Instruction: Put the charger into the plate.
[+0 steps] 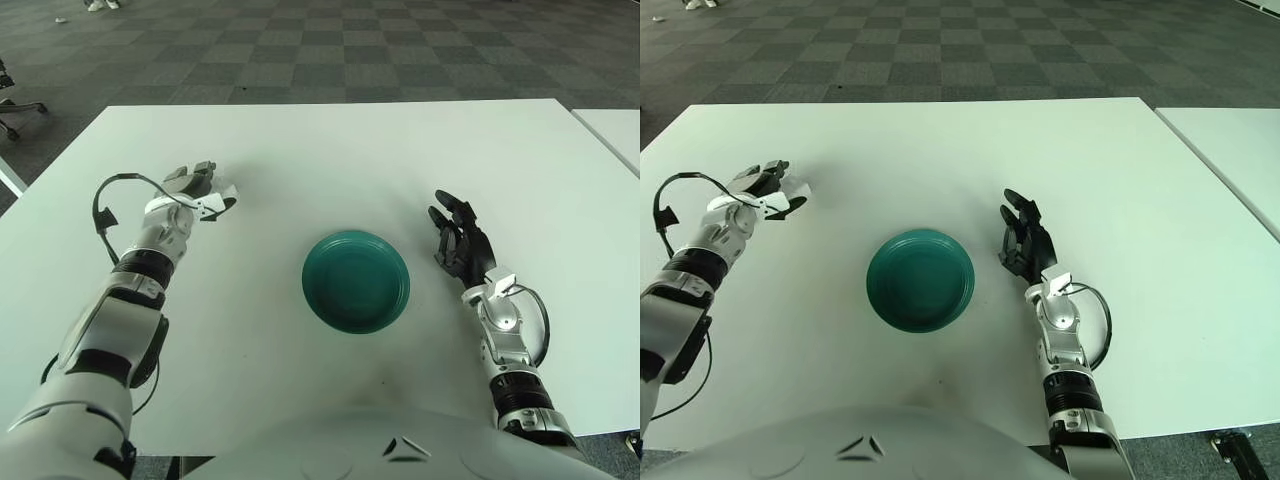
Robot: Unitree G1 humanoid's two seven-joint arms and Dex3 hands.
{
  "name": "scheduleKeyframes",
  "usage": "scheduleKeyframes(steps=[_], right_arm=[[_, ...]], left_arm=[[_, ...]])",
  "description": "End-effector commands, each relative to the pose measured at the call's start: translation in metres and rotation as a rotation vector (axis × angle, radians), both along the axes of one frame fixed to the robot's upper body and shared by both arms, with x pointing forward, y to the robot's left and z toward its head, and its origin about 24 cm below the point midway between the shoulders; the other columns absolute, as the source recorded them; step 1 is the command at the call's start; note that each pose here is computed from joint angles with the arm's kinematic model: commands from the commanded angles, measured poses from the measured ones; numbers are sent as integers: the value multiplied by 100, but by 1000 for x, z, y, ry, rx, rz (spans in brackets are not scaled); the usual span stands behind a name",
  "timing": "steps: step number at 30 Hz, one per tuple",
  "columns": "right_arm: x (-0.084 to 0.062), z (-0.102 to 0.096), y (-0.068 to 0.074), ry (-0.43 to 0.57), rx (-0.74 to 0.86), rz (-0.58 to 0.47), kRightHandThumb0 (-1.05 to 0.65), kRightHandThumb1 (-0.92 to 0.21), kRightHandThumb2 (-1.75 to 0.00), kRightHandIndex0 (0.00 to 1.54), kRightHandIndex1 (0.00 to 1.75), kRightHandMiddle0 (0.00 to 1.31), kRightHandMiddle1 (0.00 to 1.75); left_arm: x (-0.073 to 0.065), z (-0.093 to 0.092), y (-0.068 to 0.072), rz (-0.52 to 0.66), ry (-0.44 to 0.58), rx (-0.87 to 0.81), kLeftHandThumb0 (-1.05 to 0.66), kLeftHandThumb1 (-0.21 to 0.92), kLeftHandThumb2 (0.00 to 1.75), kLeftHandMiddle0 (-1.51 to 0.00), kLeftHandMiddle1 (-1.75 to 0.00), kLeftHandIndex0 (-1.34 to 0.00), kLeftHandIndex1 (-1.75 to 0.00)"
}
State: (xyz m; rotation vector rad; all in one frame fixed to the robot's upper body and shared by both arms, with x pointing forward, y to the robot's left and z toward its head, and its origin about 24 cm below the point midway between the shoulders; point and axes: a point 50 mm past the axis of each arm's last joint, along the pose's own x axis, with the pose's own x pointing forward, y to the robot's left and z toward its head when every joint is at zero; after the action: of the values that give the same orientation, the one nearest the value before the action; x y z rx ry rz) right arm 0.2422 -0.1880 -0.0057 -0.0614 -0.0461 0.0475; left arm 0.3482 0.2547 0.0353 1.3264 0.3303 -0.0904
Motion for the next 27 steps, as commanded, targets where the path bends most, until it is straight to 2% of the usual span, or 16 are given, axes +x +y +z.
scheduleKeyframes(steps=[1, 16, 27], right_arm=[[-37, -51, -8, 263, 8, -46, -87, -92, -89, 27, 1, 0, 52], [-37, -50, -11, 249, 26, -55, -89, -92, -86, 27, 1, 0, 53], [-36, -50, -14, 249, 48, -60, -87, -92, -83, 30, 2, 0, 56]], left_arm=[[7, 7, -1, 3, -35, 3, -105, 92, 74, -16, -5, 0, -61], [-1, -12, 0, 46, 26, -21, -105, 92, 77, -14, -3, 0, -63], [-9, -25, 4, 92, 76, -51, -105, 92, 78, -22, -6, 0, -81]])
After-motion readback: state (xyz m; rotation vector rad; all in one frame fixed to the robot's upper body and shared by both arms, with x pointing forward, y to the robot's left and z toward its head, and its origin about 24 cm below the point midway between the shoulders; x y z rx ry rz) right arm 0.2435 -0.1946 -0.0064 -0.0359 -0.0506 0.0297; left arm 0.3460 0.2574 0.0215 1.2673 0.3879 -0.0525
